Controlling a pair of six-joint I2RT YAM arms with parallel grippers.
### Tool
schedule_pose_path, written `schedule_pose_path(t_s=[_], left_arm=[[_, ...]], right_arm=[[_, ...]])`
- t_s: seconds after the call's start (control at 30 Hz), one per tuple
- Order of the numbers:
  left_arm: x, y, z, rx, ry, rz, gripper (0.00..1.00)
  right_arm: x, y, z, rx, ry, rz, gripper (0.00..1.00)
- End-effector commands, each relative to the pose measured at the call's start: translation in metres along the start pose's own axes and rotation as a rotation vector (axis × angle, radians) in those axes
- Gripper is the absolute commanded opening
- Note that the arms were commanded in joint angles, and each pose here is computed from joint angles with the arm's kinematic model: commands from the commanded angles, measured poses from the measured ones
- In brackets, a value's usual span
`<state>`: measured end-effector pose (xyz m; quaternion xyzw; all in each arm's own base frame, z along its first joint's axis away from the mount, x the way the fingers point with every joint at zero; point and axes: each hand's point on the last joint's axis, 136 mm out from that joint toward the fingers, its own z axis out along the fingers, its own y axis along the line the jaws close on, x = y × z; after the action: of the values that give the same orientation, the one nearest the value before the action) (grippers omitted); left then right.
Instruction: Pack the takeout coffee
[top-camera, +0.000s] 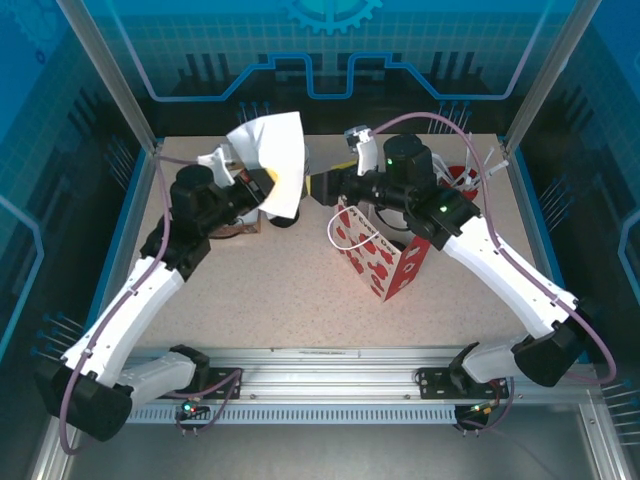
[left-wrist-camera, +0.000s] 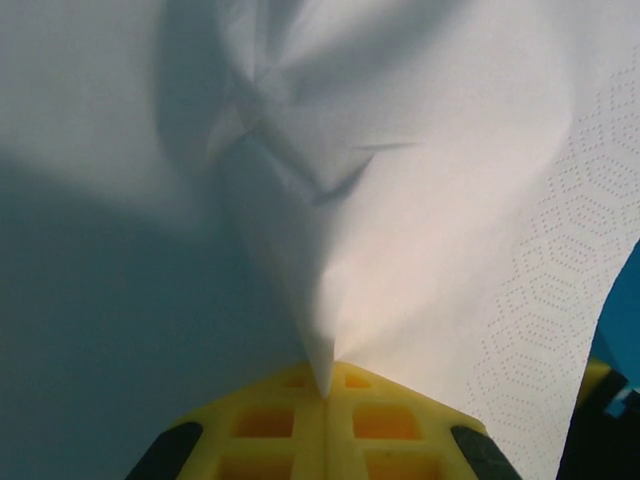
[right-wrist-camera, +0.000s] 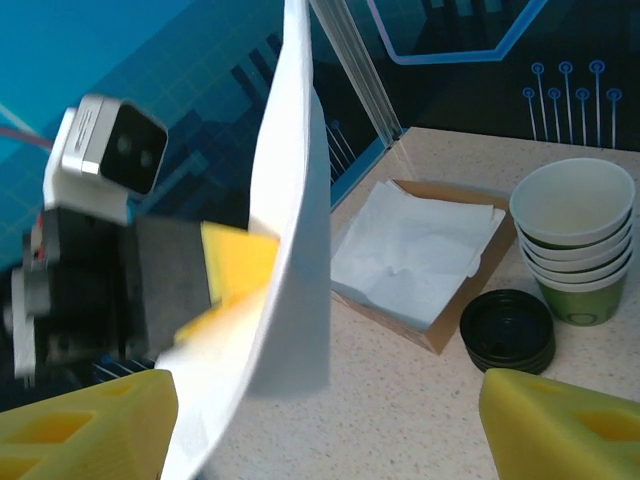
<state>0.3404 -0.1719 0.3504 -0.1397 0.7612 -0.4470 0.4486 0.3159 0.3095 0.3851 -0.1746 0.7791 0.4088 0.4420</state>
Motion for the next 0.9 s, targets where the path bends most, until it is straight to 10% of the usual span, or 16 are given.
schedule_pose_path(t_s=[0.0,0.13,0.4,0.67,0.87], left_arm=[[0.000,-0.026,-0.004,0.088,-0.064,-0.038,0.00],[0.015,-0.034,0.002,0.108,-0.049,-0.030,0.00],[0.036,-0.044,0.009,0.146,-0.014,-0.021,0.07],[0.053,-0.071,-0.010,0.250,0.098,0.160,0.53],[0.065,-0.077,-0.032,0.245,0.203,0.296,0.65]], right_arm=[[-0.025,0.022,0.002,-0.068,-0.083,0.052,0.80],[-0.020,0.018,0.015,-0.065,-0.057,0.076,0.70],[-0.029,0.012,-0.008,0.008,-0.106,-0.009,0.01],[-0.048,0.037,-0.089,0.015,-0.003,-0.332,0.00],[-0.054,0.021,-0.146,0.035,0.078,-0.341,0.00]])
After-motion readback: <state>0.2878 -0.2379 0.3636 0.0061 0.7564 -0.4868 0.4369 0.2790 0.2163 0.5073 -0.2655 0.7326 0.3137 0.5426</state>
